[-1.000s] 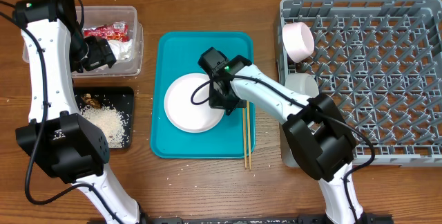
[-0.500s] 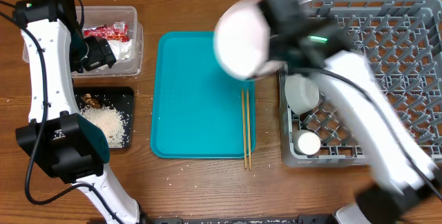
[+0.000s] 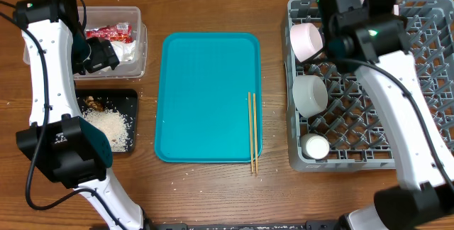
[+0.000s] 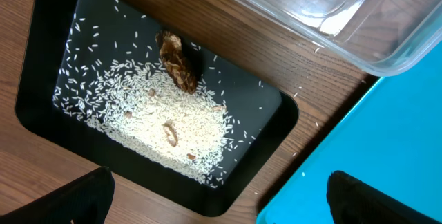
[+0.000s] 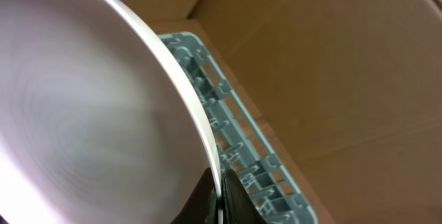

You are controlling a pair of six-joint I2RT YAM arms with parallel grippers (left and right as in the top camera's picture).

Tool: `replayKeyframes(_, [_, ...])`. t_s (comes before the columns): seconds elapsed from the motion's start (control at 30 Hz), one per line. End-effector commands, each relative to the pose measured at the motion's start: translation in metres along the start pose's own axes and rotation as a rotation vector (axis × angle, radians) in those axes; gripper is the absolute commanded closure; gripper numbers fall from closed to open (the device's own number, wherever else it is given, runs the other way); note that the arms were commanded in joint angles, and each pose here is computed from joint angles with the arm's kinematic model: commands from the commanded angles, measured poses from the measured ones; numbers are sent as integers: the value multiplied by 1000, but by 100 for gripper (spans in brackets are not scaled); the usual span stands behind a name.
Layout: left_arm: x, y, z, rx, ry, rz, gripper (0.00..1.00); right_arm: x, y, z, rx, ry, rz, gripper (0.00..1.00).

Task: Sort waste into correct bins and load items into the dishwasher
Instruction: 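Carry the white plate into the dish rack and stand it upright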

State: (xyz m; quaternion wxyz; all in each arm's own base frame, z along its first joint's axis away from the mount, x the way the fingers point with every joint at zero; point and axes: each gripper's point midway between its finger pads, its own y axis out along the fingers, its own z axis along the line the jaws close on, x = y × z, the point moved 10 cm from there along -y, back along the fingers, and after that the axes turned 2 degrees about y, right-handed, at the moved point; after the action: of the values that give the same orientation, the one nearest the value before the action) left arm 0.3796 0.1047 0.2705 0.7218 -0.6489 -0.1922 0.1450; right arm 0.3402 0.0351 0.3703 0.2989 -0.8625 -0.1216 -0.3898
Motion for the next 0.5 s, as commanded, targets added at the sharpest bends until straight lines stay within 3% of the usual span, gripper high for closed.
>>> replayKeyframes(0.0, [-1,-8,1,3,-15,-27,0,-6,24,16,-130,-63,-6,96])
replayKeyframes(0.3, [-1,-8,1,3,-14,-27,0,-20,59,52,-161,-129,54,96])
replayKeyframes(0.47, [-1,-8,1,3,-15,-27,0,-31,74,70,-88,-147,132,96])
